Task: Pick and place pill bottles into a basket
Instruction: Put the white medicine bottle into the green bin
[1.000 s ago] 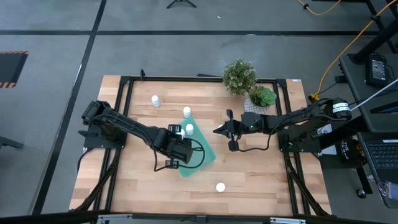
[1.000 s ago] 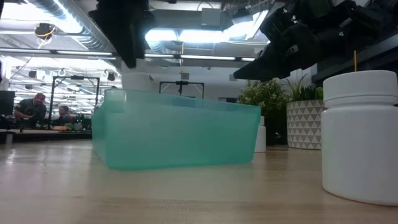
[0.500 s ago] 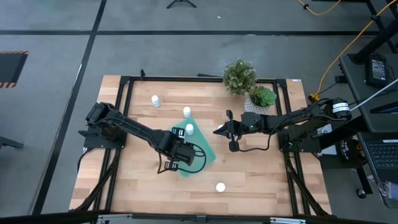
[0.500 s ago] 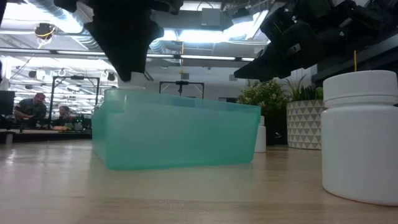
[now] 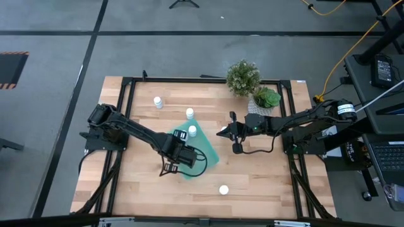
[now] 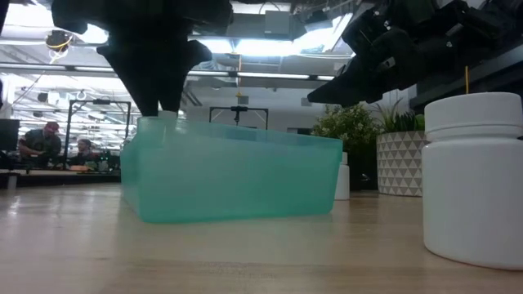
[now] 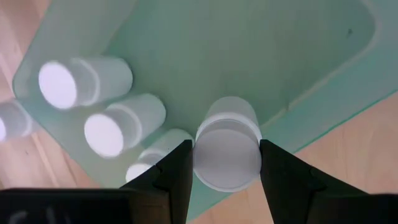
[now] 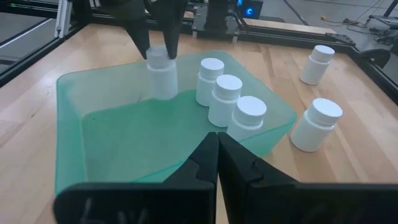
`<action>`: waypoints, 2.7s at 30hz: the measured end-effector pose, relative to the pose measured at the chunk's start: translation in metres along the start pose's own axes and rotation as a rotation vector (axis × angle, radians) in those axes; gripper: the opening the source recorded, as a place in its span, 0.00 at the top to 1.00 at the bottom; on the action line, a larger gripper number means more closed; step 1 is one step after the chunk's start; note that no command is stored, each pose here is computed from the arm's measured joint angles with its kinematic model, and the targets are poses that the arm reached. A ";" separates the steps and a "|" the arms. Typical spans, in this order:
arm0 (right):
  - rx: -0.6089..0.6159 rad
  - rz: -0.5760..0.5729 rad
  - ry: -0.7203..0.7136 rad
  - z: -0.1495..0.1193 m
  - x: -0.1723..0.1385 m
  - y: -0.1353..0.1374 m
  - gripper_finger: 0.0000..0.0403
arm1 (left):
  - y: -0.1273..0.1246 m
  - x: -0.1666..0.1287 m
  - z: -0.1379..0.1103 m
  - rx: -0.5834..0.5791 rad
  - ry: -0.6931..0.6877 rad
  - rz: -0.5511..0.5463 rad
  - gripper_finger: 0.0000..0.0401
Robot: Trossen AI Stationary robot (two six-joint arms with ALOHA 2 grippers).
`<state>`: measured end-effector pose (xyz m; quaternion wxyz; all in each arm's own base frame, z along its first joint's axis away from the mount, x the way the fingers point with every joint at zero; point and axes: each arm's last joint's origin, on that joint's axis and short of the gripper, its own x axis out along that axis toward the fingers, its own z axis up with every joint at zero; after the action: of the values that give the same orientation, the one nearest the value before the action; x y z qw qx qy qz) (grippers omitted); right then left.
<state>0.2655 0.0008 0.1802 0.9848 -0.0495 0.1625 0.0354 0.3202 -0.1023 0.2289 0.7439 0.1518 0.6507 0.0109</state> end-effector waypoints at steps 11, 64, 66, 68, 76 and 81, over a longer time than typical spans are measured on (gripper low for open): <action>0.000 0.000 -0.001 0.000 0.000 0.000 0.97 | 0.017 0.005 0.004 0.035 -0.017 -0.037 0.62; -0.006 0.001 0.015 -0.001 0.000 0.000 0.97 | 0.037 -0.018 -0.037 0.073 -0.298 -0.050 0.62; -0.007 0.001 0.015 -0.001 0.000 0.000 0.97 | 0.038 -0.011 -0.036 0.072 -0.262 -0.067 0.62; -0.011 0.001 0.015 -0.001 0.000 0.000 0.97 | 0.039 -0.005 -0.035 0.069 -0.235 -0.086 0.62; -0.028 0.001 0.016 -0.002 0.000 0.000 0.97 | 0.041 0.010 -0.031 0.115 -0.184 -0.088 0.62; -0.029 0.000 0.017 -0.002 0.000 0.000 0.97 | 0.038 0.020 -0.028 0.122 -0.154 -0.098 0.62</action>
<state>0.2649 0.0007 0.1787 0.9826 -0.0641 0.1701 0.0375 0.3029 -0.0556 0.2162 0.7809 0.1652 0.5976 -0.0767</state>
